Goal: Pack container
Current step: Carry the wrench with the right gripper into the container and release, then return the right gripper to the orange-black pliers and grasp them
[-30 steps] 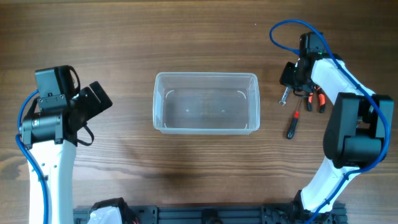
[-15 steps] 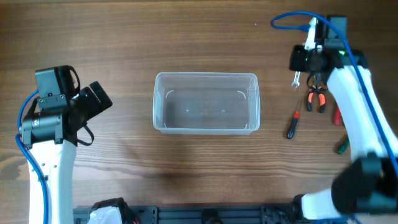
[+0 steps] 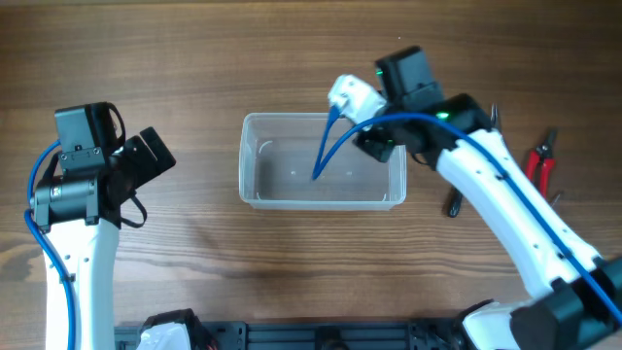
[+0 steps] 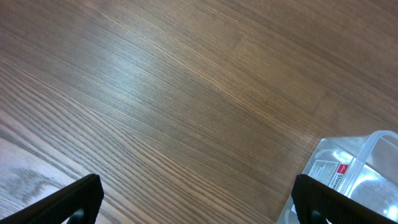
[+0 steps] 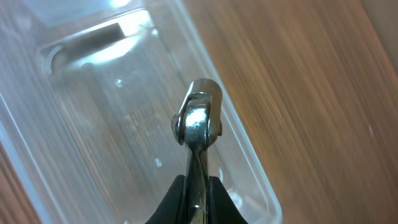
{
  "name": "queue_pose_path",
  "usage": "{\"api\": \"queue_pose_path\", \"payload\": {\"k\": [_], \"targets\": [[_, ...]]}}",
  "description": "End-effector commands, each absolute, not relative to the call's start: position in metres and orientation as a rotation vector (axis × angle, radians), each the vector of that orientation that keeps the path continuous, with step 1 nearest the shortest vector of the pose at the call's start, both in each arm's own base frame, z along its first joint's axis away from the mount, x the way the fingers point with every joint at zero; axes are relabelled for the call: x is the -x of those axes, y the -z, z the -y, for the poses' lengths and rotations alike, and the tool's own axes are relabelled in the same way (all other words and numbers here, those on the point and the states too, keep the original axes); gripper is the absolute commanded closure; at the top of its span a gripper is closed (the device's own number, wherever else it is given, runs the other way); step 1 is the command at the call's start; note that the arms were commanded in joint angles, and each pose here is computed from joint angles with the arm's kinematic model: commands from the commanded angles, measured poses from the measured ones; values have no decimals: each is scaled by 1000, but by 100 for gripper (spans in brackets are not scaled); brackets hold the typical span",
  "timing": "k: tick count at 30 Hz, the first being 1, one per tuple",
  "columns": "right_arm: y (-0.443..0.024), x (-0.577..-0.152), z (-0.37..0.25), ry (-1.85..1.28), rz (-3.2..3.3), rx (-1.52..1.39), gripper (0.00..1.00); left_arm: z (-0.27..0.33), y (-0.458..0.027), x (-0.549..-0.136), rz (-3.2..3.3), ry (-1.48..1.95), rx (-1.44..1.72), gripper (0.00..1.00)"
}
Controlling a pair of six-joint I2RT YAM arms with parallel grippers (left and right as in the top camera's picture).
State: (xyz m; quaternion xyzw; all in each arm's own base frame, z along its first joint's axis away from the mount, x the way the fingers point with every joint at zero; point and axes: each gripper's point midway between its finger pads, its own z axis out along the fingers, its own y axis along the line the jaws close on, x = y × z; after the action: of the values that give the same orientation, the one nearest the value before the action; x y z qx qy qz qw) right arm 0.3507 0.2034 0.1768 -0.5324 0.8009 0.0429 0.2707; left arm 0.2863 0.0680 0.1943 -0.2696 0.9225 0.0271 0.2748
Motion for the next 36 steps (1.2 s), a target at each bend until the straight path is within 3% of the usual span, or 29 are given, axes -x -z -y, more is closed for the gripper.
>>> {"api": "queue_pose_path", "payload": {"k": [1, 11, 15, 17, 18, 19, 21, 23, 24, 25, 29, 31, 34, 36], "targets": [[-144, -344, -230, -186, -1990, 1742, 96, -68, -196, -288, -2480, -63, 717, 0], [-35, -334, -240, -393, -2163, 1888, 91, -68, -196, -288, -2480, -63, 717, 0], [-20, -337, -241, -402, -2226, 1845, 91, -68, -196, -287, -2482, -63, 718, 0], [-21, -338, -242, -401, -2230, 1830, 85, -68, -196, -287, -2485, -64, 718, 0], [-21, -338, -242, -400, -2230, 1828, 80, -68, -195, -286, -2487, -64, 719, 0], [-21, -338, -242, -405, -2256, 1802, 62, -68, -195, -286, -2488, -64, 719, 0], [-21, -338, -242, -415, -2307, 1746, 43, -68, -195, -285, -2491, -65, 720, 0], [-24, -339, -243, -422, -2347, 1690, 32, -68, -195, -285, -2492, -65, 720, 0], [-32, -342, -244, -424, -2369, 1635, 20, -68, -195, -285, -2492, -65, 720, 0], [-52, -347, -247, -427, -2393, 1539, 16, -68, -194, -285, -2494, -65, 720, 0], [-113, -356, -249, -430, -2405, 1357, 12, -67, -193, -283, -2504, -67, 722, 0], [-160, -363, -239, -378, -2393, 1237, 0, -67, -192, -281, -2512, -68, 724, 0], [-221, -387, -196, -174, -2404, 878, 0, -67, -191, -278, -2524, -70, 727, 0], [-258, -402, -140, -20, -2410, 475, 0, -67, -190, -278, -2527, -70, 728, 0]]}}
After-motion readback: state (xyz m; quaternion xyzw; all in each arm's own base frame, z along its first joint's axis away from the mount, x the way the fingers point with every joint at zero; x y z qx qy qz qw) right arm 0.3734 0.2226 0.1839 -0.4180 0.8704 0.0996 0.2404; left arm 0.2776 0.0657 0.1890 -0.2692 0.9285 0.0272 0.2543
